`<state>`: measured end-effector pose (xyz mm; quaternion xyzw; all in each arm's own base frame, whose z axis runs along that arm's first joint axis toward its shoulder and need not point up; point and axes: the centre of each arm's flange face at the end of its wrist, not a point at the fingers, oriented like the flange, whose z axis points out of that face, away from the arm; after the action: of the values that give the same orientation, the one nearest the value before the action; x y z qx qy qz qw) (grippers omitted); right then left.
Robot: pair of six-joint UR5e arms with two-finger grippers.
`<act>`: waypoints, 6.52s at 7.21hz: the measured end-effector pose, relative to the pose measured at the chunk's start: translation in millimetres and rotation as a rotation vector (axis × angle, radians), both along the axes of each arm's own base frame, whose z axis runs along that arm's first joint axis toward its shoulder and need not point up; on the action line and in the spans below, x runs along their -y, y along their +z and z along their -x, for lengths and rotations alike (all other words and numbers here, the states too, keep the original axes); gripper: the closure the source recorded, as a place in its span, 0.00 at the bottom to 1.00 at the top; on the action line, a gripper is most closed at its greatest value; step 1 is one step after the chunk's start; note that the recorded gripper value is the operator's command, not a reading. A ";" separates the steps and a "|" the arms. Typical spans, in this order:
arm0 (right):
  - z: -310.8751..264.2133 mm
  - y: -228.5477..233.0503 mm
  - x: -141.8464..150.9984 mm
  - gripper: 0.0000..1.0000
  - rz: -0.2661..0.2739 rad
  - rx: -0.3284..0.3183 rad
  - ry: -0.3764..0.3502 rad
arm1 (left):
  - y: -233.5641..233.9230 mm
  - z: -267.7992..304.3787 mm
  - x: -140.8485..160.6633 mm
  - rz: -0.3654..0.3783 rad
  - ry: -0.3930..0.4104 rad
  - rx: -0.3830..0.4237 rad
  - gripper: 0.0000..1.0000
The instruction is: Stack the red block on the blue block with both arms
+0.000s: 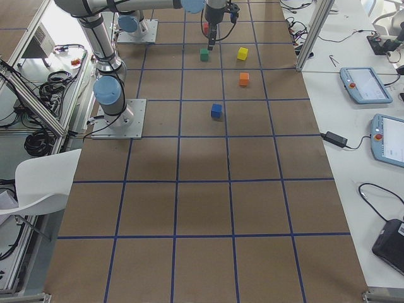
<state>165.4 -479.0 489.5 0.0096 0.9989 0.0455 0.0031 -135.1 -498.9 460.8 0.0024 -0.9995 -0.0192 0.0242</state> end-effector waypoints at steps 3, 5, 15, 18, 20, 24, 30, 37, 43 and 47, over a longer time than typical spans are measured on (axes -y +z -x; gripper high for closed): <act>0.4 -1.8 0.5 0.00 -0.004 -0.005 0.000 | -1.2 0.0 0.1 -0.003 -0.001 0.000 0.00; 0.2 -2.6 0.8 0.00 -0.006 -0.005 0.003 | -3.1 0.0 1.1 -0.007 0.000 0.000 0.00; 0.9 -4.3 0.4 0.00 -0.014 -0.010 0.002 | -7.5 -9.5 0.6 -0.020 0.007 0.093 0.00; 0.3 -3.7 0.0 0.00 -0.014 -0.003 0.003 | -12.3 -9.8 0.6 -0.034 0.011 0.095 0.00; 0.4 -6.5 0.7 0.00 -0.019 -0.006 0.003 | -21.9 -13.3 -6.4 -0.049 0.011 0.095 0.00; 1.1 -8.2 0.4 0.00 -0.024 -0.011 0.003 | -67.0 -67.5 -2.2 -0.098 0.111 0.090 0.00; 1.3 -12.0 -0.4 0.00 -0.033 -0.015 0.002 | -175.6 -118.3 -4.0 -0.091 0.103 0.122 0.00; 1.7 -12.1 -0.5 0.00 -0.033 -0.017 0.003 | -245.4 -123.4 13.7 -0.187 0.078 0.109 0.00; 1.5 -13.9 0.6 0.00 -0.034 -0.016 0.007 | -276.1 -125.2 17.5 -0.242 0.078 0.110 1.00; 1.5 -13.2 -0.3 0.00 -0.035 -0.016 0.005 | -214.9 -114.5 37.3 -0.180 0.030 0.229 1.00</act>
<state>163.8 -478.7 476.3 0.0074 0.9980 0.0630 -0.0053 -20.5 -536.1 245.9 0.0217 -0.9898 -0.1078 -0.0902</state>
